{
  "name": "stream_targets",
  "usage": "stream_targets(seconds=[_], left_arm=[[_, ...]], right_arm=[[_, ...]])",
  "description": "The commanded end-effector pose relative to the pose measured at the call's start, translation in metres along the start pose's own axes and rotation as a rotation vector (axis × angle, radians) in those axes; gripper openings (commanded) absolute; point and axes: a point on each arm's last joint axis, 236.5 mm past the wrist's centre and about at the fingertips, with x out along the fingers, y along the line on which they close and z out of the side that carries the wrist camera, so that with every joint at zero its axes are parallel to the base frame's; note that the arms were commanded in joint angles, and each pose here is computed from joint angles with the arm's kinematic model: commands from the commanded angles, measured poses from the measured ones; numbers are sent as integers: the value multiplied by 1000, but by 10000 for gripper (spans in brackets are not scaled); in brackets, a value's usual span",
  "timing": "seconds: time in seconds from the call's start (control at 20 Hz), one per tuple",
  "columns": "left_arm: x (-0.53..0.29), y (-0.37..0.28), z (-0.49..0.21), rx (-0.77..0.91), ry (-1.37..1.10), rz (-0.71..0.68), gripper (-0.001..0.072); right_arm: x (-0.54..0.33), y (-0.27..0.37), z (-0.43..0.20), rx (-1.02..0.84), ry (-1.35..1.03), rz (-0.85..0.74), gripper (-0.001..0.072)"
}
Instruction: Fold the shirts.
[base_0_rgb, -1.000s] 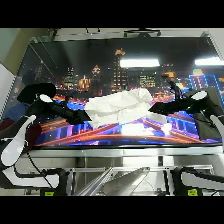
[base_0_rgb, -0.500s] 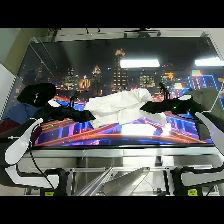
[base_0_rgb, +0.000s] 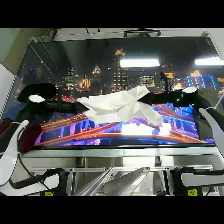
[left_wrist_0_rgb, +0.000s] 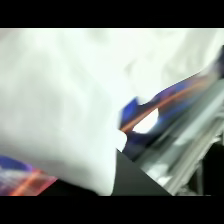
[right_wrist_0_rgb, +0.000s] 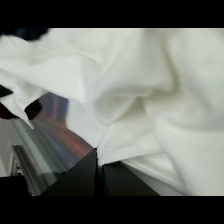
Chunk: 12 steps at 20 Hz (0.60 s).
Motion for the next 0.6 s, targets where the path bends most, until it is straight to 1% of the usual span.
stream_targets(seconds=[0.0,0.15,0.25,0.3,0.35,0.45,0.55], left_arm=[[-83,-133,53,212,-203,-252,16],[-167,-259,76,482,-404,-342,17],[-225,-346,61,697,-537,-410,17],[-251,-382,47,796,-599,-423,17],[-272,-413,31,887,-659,-412,17],[-305,-454,6,979,-776,-318,19],[-316,-463,-3,997,-838,-204,19]], right_arm=[[-62,137,62,-224,-140,187,14],[-143,260,88,-496,-282,178,15],[-190,336,80,-684,-385,151,15],[-209,370,69,-777,-430,134,15],[-224,395,57,-853,-466,117,15],[-246,435,33,-970,-531,74,14],[-259,448,25,-1014,-588,19,15]])
